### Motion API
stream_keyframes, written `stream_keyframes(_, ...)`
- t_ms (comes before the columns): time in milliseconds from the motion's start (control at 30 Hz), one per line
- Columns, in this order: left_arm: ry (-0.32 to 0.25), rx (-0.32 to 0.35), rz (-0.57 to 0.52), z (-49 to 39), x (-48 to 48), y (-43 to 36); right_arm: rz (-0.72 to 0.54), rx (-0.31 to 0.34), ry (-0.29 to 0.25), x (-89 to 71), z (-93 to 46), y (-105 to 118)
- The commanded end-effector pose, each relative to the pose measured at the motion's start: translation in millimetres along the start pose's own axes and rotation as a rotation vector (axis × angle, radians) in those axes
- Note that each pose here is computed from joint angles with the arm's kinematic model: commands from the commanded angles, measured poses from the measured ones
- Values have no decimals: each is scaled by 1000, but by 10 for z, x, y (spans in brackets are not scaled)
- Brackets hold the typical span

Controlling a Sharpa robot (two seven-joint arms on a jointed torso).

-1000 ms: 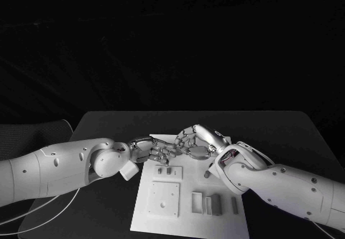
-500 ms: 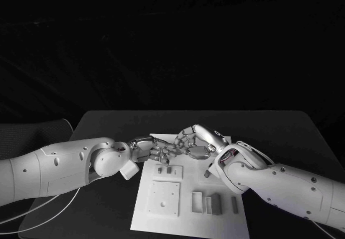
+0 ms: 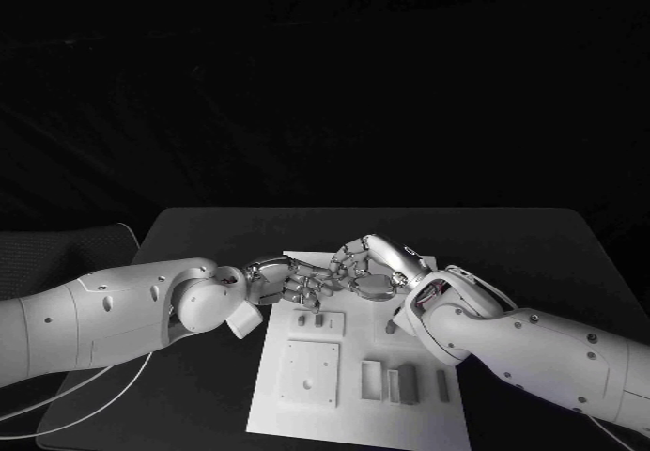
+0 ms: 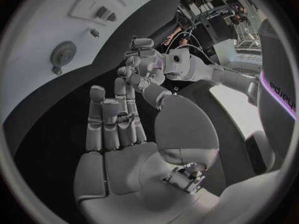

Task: Assemble the parts on the task board

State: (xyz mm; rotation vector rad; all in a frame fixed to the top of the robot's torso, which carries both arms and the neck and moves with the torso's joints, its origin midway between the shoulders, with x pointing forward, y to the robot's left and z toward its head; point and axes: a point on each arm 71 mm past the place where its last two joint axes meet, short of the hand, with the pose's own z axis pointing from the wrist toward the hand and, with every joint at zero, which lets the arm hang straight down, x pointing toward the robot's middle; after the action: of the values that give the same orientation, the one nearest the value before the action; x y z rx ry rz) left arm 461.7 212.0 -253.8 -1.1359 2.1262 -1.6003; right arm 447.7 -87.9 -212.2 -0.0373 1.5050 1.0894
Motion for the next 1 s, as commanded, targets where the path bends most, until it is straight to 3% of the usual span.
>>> stream_keyframes(33, 27, 9, 0, 7, 32, -15, 4, -10, 12, 10, 2, 15)
stream_keyframes(1000, 15, 14, 1, -2, 12, -18, 5, -12, 18, 9, -5, 14)
